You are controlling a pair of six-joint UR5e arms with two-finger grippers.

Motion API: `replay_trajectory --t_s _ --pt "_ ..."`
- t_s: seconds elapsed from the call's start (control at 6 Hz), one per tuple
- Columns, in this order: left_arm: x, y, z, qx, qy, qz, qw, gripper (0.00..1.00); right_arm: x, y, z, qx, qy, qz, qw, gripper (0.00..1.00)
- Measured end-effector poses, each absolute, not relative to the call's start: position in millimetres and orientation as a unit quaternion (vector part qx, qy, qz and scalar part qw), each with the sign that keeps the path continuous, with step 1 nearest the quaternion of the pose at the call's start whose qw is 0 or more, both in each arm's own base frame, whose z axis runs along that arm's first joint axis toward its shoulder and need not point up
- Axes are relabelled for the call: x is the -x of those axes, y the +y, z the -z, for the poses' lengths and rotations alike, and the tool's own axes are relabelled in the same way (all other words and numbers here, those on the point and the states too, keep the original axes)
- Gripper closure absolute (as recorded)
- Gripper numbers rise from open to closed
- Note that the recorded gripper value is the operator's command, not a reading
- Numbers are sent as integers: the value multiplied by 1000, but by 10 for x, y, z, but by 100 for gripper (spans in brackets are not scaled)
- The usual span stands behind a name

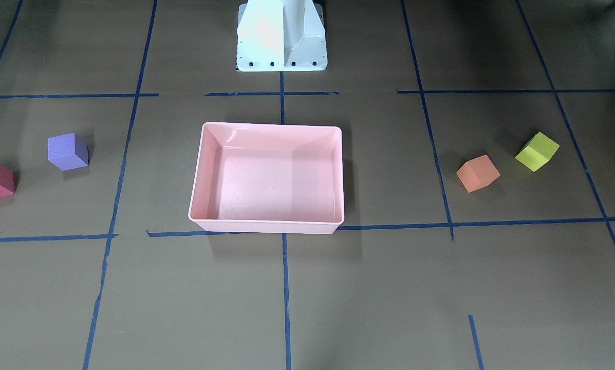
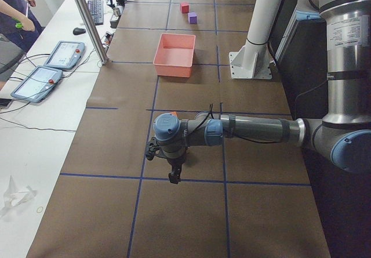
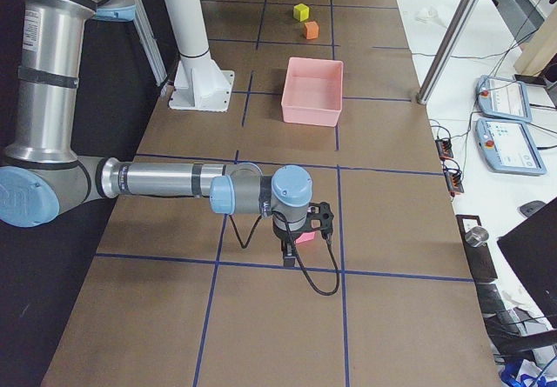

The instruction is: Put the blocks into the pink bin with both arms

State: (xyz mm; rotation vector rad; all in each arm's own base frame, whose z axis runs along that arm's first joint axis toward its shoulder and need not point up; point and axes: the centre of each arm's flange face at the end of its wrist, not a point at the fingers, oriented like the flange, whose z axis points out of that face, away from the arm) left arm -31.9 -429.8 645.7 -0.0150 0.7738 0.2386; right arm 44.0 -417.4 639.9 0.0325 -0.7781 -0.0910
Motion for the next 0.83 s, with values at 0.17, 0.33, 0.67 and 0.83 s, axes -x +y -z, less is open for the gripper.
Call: replay_trajectory --t_s 0.17,0.33,0.67,0.83 --pt "316 -4300 -6446 6 376 -117 919 0 -421 -4186 -6387 -22 -379 49 924 0" --pt "311 -4302 -6433 5 376 -118 919 0 -270 -4275 -6312 -43 -378 74 922 0" --pt "307 -4304 -6420 4 376 -119 919 0 445 -4617 -6066 -78 -386 103 913 0" --pt "306 -4304 -6417 4 376 -119 919 0 794 -4708 -6027 -86 -391 109 910 0"
